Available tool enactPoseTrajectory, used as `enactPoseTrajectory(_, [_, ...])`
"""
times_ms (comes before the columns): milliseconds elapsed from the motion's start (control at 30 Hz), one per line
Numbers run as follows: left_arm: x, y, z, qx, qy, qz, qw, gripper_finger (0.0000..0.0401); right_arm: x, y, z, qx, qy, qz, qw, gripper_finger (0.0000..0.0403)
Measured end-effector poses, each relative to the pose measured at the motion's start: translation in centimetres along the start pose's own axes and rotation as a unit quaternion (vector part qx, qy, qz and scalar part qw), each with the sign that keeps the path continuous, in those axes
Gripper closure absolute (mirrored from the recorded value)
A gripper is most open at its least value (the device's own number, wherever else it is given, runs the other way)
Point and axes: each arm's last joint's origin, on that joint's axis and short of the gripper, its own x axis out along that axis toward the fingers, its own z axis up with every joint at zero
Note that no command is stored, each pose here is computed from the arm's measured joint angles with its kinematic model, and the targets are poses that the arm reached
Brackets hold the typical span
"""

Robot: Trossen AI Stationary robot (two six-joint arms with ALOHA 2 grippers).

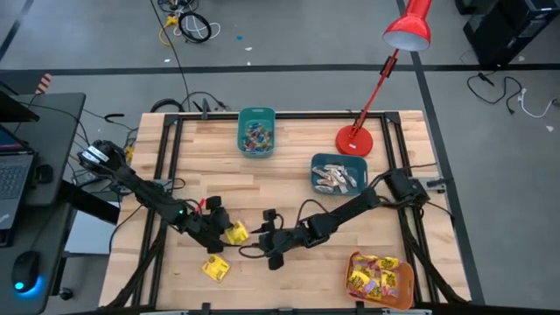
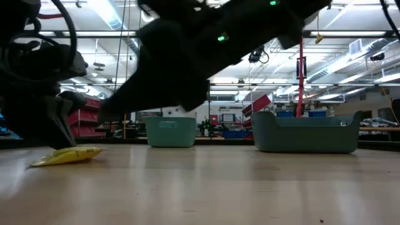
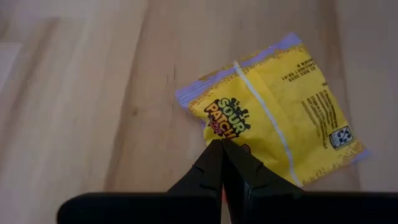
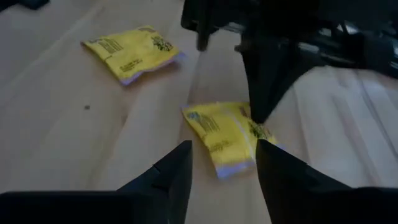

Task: Sort candy
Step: Put the yellow candy bag into the orange bin

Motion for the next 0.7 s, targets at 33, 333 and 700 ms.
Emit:
enactPoseTrajectory(33, [0.1, -0.1, -0.1, -0.002, 0.001, -0.001, 1.000, 0.0391, 0.5, 0.2, 0.0, -0.004, 0.000, 0.000, 1.000, 0.0237])
enactPoseTrajectory(333, [1.0, -0.5, -0.1, -0.016, -0.010, -0.005, 1.000, 0.0391, 3.7, -0.4, -0.7, -0.012, 0.026, 0.011, 1.000, 0.0202])
enactPoseTrajectory(700, [1.4, -0.9, 0.3, -0.008, -0.035, -0.022, 0.999, 0.0391, 4.6, -0.7, -2.2, -0.017, 0.060, 0.031, 0.998, 0.0210])
